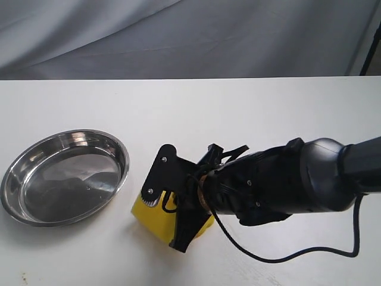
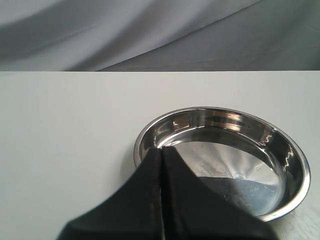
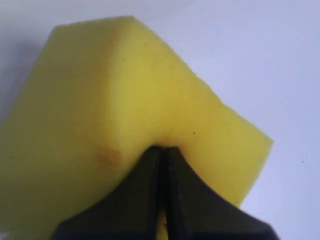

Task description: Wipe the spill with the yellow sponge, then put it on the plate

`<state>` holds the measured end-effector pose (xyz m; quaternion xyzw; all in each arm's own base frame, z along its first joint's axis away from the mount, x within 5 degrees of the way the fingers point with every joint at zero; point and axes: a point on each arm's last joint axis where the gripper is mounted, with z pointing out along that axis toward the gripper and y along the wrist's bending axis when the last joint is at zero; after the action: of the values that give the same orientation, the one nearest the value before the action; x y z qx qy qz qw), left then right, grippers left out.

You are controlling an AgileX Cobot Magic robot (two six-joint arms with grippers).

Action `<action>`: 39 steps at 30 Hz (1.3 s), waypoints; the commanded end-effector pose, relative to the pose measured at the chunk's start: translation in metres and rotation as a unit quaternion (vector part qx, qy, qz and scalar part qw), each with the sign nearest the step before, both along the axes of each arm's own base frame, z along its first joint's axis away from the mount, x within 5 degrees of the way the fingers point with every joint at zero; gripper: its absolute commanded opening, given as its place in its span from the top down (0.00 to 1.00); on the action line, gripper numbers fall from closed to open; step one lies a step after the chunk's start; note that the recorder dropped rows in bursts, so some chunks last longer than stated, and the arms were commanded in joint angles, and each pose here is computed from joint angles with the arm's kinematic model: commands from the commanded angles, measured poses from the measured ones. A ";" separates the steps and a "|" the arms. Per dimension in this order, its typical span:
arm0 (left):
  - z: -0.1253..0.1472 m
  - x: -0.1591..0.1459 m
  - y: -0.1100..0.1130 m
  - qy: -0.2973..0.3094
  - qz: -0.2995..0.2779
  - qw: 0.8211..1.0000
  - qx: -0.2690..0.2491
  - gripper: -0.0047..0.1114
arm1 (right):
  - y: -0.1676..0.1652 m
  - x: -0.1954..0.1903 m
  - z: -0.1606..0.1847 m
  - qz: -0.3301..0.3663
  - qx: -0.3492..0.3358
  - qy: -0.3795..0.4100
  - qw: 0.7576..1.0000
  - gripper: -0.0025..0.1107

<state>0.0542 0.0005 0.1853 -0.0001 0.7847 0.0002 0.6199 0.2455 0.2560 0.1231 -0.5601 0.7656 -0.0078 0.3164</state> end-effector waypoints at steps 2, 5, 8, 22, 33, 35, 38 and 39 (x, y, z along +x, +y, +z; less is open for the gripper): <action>0.000 0.000 0.000 -0.006 0.001 1.000 -0.002 0.96 | -0.027 0.004 -0.017 -0.051 -0.092 0.006 0.995 0.98; 0.000 0.000 0.000 -0.006 0.001 1.000 -0.002 0.96 | -0.027 -0.003 -0.020 -0.051 -0.100 0.038 0.993 0.98; 0.000 0.000 0.000 -0.006 0.001 1.000 -0.002 0.96 | -0.027 -0.012 -0.023 -0.031 -0.128 0.064 0.989 0.98; 0.000 0.000 0.000 -0.006 0.001 1.000 -0.002 0.96 | 0.020 -0.069 -0.026 0.080 -0.093 0.108 0.987 0.98; 0.000 0.000 0.000 -0.006 0.001 1.000 -0.002 0.96 | 0.057 -0.123 -0.023 0.180 -0.049 0.091 0.978 0.98; 0.000 0.000 0.000 -0.006 0.001 1.000 -0.002 0.96 | 0.063 -0.129 -0.021 0.190 -0.026 0.087 0.978 0.98; 0.000 0.000 0.000 -0.006 0.001 1.000 -0.002 0.96 | 0.071 -0.134 -0.018 0.194 0.014 0.085 0.977 0.98; 0.000 0.000 0.000 -0.006 0.001 1.000 -0.002 0.96 | 0.072 -0.135 -0.017 0.197 0.021 0.082 0.977 0.98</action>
<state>0.0542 0.0005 0.1853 -0.0001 0.7847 0.0002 0.6199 0.1249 0.3258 0.1205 -0.6969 0.6559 0.0986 0.2727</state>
